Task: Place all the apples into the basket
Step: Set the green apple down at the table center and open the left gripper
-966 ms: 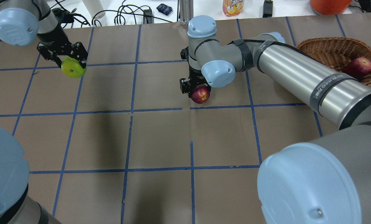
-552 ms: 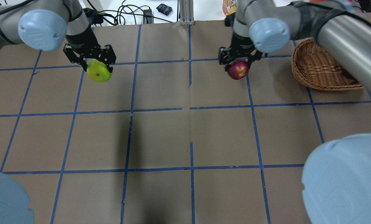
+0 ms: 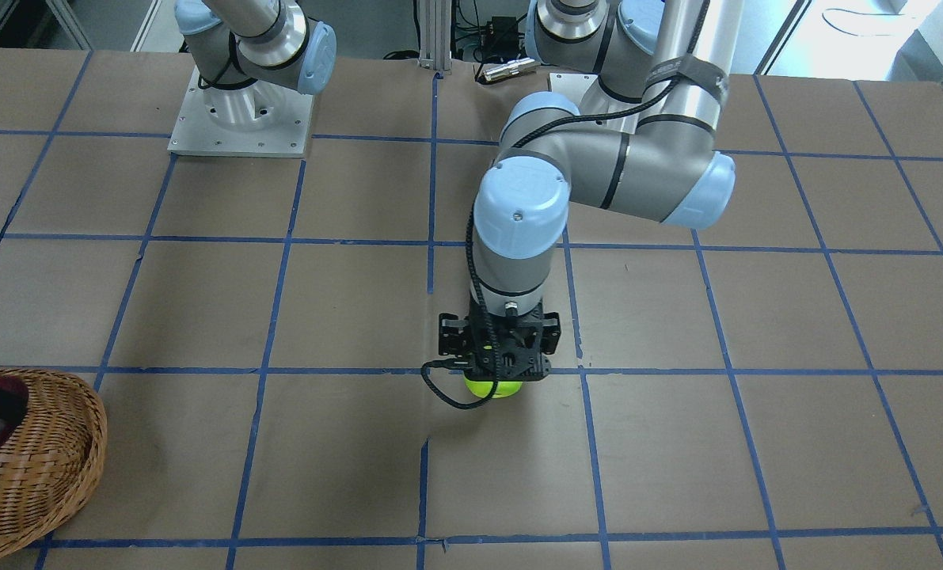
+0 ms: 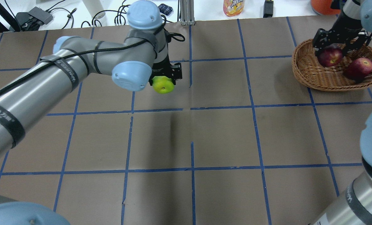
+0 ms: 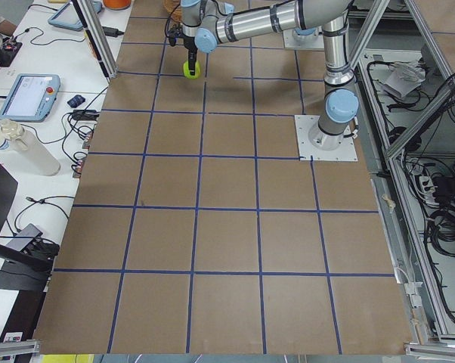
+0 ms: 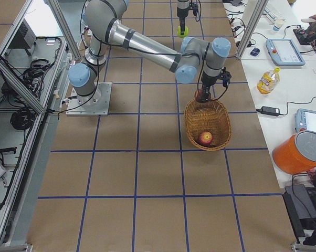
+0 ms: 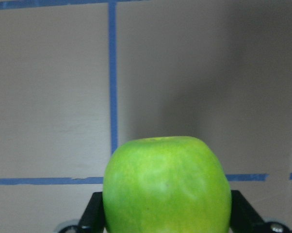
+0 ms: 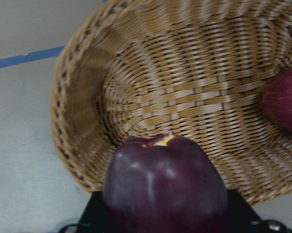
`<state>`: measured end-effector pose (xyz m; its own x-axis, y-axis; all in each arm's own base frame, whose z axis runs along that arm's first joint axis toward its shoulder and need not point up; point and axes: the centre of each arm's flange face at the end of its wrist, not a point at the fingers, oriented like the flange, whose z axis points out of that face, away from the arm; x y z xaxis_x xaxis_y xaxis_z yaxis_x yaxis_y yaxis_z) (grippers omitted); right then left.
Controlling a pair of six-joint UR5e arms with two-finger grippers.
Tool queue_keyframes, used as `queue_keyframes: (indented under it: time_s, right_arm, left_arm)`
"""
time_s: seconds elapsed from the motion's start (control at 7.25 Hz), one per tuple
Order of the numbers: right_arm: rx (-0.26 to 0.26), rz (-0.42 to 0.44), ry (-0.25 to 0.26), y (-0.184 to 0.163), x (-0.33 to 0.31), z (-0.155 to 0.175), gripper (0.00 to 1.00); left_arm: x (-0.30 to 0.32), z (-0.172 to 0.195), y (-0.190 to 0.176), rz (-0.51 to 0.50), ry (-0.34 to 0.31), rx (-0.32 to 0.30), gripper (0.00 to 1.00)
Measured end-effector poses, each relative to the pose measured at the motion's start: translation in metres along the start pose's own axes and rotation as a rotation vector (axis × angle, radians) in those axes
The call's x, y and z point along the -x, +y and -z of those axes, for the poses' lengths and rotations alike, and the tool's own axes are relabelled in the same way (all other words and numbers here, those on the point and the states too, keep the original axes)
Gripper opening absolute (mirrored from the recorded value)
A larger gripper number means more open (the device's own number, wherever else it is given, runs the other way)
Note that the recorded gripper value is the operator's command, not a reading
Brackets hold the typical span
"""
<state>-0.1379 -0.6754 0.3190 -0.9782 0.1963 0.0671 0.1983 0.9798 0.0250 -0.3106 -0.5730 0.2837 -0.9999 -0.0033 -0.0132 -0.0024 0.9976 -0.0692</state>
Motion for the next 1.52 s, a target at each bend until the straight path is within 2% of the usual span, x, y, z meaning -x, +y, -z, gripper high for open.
queue_keyframes:
  time_s: [0.28, 0.41, 0.55, 0.83, 1.1, 1.24, 1.52]
  right_arm:
    - [-0.025, 0.009, 0.039, -0.02, -0.038, -0.044, 0.02]
    - [-0.034, 0.008, 0.049, -0.028, -0.045, -0.062, 0.51]
    - [-0.05, 0.004, 0.056, -0.034, -0.049, -0.077, 1.0]
    - [-0.067, -0.006, 0.057, -0.038, -0.058, -0.09, 1.0]
    - [-0.075, -0.008, 0.055, -0.038, -0.061, -0.078, 1.0]
    - [-0.083, -0.001, 0.04, -0.035, -0.054, -0.059, 1.0]
    - [-0.097, 0.048, -0.047, -0.017, -0.006, -0.003, 1.0]
  left_arm:
    - [-0.051, -0.029, 0.032, 0.009, 0.007, 0.02, 0.37]
    - [-0.064, -0.039, 0.043, 0.014, 0.004, 0.032, 0.53]
    - [-0.069, -0.047, 0.05, 0.016, -0.001, 0.043, 1.0]
    - [-0.071, -0.047, 0.052, 0.019, 0.001, 0.04, 1.0]
    - [-0.064, -0.032, 0.042, 0.025, 0.02, 0.013, 1.0]
    - [-0.057, -0.019, 0.036, 0.024, 0.039, 0.0, 1.0]
    - [-0.023, 0.03, 0.027, -0.002, 0.044, 0.008, 1.0]
